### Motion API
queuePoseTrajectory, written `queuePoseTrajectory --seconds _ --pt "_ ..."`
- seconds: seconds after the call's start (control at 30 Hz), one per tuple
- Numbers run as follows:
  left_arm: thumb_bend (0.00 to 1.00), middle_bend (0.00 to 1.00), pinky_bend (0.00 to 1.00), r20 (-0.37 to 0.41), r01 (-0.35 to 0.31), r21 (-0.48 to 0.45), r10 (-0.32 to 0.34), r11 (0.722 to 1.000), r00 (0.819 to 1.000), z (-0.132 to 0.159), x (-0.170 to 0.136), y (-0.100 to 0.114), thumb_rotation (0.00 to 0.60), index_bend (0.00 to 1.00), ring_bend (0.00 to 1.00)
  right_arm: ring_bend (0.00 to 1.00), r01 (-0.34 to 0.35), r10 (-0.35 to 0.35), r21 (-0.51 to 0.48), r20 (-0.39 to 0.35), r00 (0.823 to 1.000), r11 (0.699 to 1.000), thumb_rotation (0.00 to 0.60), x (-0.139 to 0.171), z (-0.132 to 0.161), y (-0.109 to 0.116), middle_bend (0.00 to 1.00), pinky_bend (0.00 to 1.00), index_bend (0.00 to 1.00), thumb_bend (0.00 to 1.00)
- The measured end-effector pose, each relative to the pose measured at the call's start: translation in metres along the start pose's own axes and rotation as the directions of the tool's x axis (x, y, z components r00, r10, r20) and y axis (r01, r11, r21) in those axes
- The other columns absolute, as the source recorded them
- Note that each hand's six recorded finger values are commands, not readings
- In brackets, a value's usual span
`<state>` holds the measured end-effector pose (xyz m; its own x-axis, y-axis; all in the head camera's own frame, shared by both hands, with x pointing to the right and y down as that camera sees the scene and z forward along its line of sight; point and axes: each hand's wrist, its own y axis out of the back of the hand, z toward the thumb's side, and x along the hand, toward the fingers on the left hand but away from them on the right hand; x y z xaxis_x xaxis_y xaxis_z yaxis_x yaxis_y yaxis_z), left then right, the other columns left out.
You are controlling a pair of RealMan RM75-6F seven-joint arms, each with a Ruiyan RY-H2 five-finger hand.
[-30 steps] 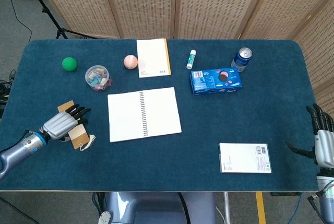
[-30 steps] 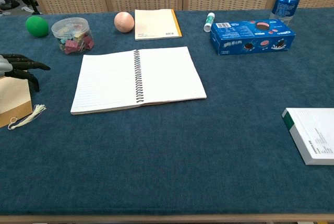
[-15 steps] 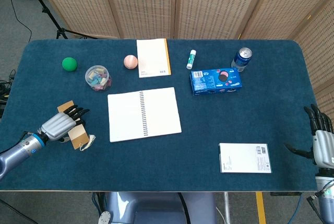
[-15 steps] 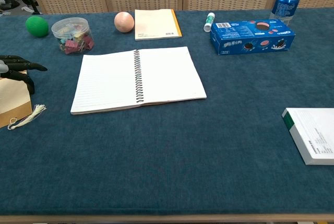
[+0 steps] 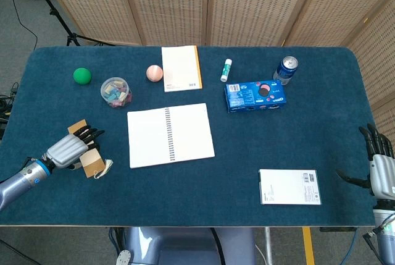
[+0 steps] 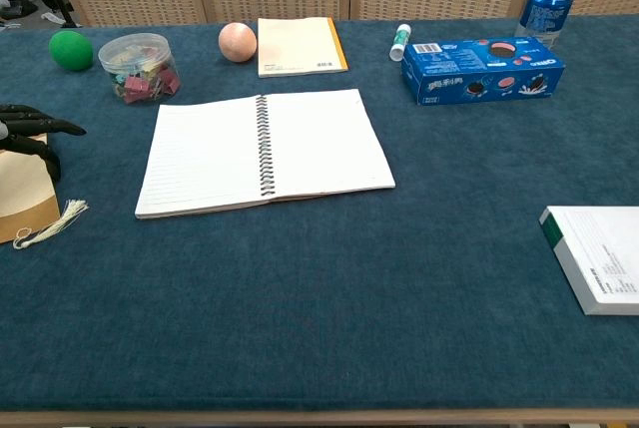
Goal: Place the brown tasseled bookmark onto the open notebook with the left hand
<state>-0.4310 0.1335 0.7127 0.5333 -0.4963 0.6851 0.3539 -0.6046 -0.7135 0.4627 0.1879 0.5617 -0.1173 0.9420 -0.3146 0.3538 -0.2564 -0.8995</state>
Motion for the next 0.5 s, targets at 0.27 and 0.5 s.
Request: queuePoseTrajectory --seconds 0.27,0.5 --pt "0.39 0.00 0.00 0.002 -0.029 0.062 0.028 0.998 1.000 -0.002 0.000 0.008 0.600 0.45 0.00 0.00 -0.004 0.004 0.000 -0.001 1.000 1.000 0.600 0.000 0.000 0.000 0.00 0.00 0.00 0.00" --pt "0.39 0.00 0.00 0.013 -0.089 0.131 0.088 0.987 0.996 -0.002 0.003 0.028 0.600 0.49 0.00 0.00 -0.011 0.011 0.000 0.005 1.000 1.000 0.600 0.000 -0.001 -0.001 0.00 0.00 0.00 0.00"
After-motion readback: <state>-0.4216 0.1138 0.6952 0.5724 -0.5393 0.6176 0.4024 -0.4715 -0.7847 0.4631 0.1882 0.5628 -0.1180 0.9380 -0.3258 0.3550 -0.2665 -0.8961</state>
